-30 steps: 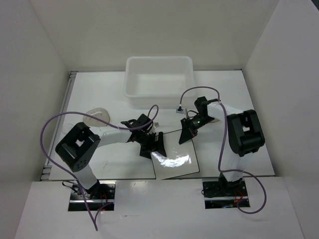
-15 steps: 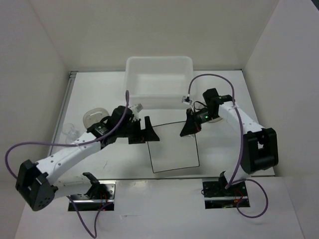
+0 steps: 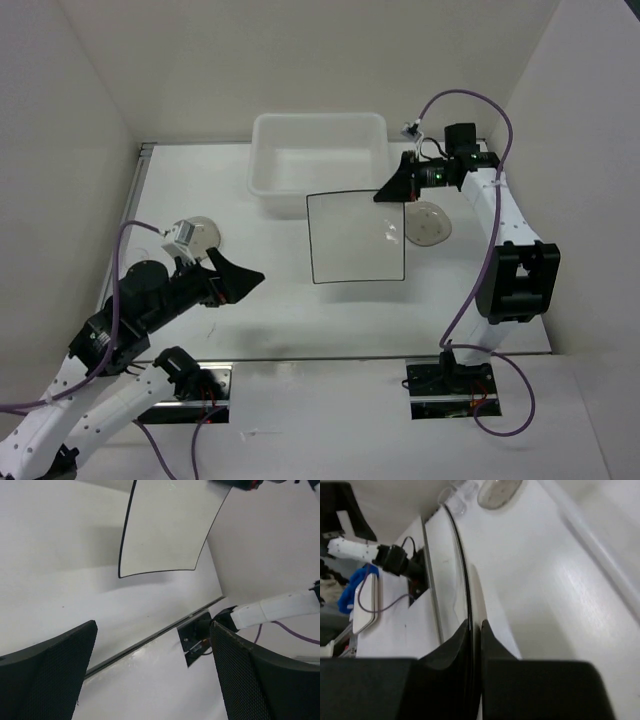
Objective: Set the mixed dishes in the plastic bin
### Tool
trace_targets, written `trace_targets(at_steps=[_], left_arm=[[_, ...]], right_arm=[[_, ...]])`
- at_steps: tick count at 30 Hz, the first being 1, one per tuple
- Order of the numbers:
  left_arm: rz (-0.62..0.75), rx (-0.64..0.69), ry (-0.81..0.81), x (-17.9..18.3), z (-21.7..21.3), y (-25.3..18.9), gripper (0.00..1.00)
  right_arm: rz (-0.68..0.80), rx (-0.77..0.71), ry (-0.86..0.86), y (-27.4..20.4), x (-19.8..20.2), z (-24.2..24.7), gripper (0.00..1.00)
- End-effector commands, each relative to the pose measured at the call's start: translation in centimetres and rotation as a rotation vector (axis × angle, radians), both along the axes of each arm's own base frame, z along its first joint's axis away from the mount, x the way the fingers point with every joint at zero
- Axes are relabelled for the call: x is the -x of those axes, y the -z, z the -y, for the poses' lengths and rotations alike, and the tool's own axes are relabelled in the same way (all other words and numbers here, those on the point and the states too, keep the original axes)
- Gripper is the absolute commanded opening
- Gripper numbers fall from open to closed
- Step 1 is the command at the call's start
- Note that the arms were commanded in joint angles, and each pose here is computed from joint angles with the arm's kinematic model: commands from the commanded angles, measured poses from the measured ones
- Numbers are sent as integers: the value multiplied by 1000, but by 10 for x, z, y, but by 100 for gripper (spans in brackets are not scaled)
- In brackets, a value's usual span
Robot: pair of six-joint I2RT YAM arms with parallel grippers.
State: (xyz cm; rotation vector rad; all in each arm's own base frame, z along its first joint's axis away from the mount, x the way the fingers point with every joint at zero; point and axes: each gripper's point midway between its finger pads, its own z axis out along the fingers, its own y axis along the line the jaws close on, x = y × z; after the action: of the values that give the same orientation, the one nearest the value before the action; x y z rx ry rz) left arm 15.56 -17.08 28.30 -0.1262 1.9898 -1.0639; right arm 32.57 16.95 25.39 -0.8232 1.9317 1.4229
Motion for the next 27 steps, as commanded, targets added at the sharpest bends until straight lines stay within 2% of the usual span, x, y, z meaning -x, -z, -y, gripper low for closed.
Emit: trace_targets(at_steps=[1,2,5,6,8,9,11,12,14,20,21,22,24,25,27], left_arm=[[-62,-54,-105,-4,-18,25,100],[-53,-65,-114,-6,-20,25,100],[-3,-127,-140,-25,-19,28,100],[22,-136,-145,-34,-16,23,100],[34,-253,-106,-54,-6,28,100],[-1,-325,-85,-68,4,45,100],[12,-407,-38,-84,13,45,100],[-37,-463,-8,-94,22,63,100],[-38,-512,16,-106,29,67,100],[-26,-536,-67,-141,16,71,100],[-24,-544,-76,-143,11,71,100],[-37,-548,-96,-148,5,74,100],[-31,-546,-103,-155,2,71,100],[-30,-552,-113,-157,-3,71,100],[-26,-563,-123,-162,-8,70,100]], right_arm=[[85,-193,0,-98,-19,-12,1],[126,-196,32,-119,-35,-12,1],[70,-187,76,-111,-70,-16,1],[105,-189,73,-115,-75,-16,1],[69,-187,76,-106,-88,-16,1],[60,-186,77,-103,-90,-17,1],[48,-184,94,-94,-102,-17,1],[40,-188,105,-93,-106,-17,1],[27,-193,108,-91,-117,-17,1],[80,-206,150,-113,-156,-18,1],[56,-206,153,-102,-168,-18,1],[104,-213,161,-118,-174,-18,1],[55,-206,175,-100,-193,-18,1],[129,-211,190,-124,-199,-18,1],[112,-195,208,-107,-216,-24,1]])
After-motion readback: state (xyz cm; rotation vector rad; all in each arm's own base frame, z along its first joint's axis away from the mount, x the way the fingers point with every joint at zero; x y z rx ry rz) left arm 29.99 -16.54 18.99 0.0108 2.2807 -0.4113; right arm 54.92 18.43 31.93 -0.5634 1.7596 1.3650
